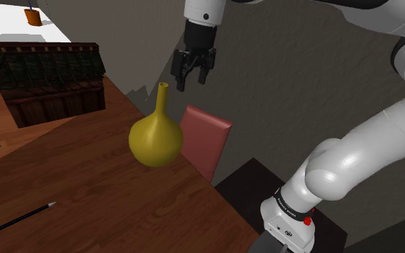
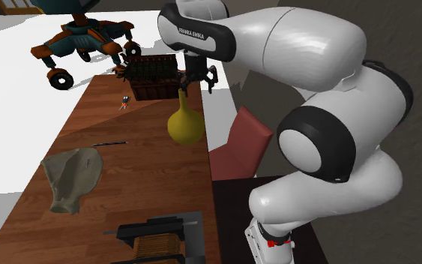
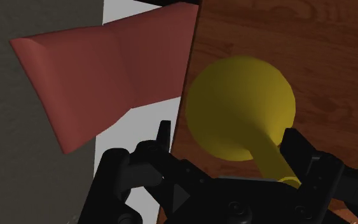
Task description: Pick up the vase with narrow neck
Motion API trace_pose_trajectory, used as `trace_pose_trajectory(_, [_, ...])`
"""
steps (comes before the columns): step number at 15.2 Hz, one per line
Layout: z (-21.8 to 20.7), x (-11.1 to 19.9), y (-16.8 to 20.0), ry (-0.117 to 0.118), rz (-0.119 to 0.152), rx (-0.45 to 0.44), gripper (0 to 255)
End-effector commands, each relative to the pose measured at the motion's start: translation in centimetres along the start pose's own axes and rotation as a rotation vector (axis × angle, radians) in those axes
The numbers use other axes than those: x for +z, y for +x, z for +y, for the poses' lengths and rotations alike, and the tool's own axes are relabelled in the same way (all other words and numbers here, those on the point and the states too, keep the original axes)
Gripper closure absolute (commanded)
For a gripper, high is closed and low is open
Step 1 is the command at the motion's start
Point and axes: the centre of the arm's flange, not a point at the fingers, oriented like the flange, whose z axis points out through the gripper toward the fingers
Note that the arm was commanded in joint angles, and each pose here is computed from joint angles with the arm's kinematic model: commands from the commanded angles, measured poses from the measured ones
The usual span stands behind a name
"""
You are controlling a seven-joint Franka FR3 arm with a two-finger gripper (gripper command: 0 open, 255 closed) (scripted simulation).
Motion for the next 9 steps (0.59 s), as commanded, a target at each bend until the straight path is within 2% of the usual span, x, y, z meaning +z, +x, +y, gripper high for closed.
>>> trace_pose_trajectory(1, [-1.9,-0.6,1.5,0.002,0.012,0.001,0])
trace_pose_trajectory(6, [-6.0,-1.9,4.5,0.004,0.038,0.001,0])
trace_pose_trajectory(9, [-6.0,-0.3,4.6,0.004,0.038,0.001,0])
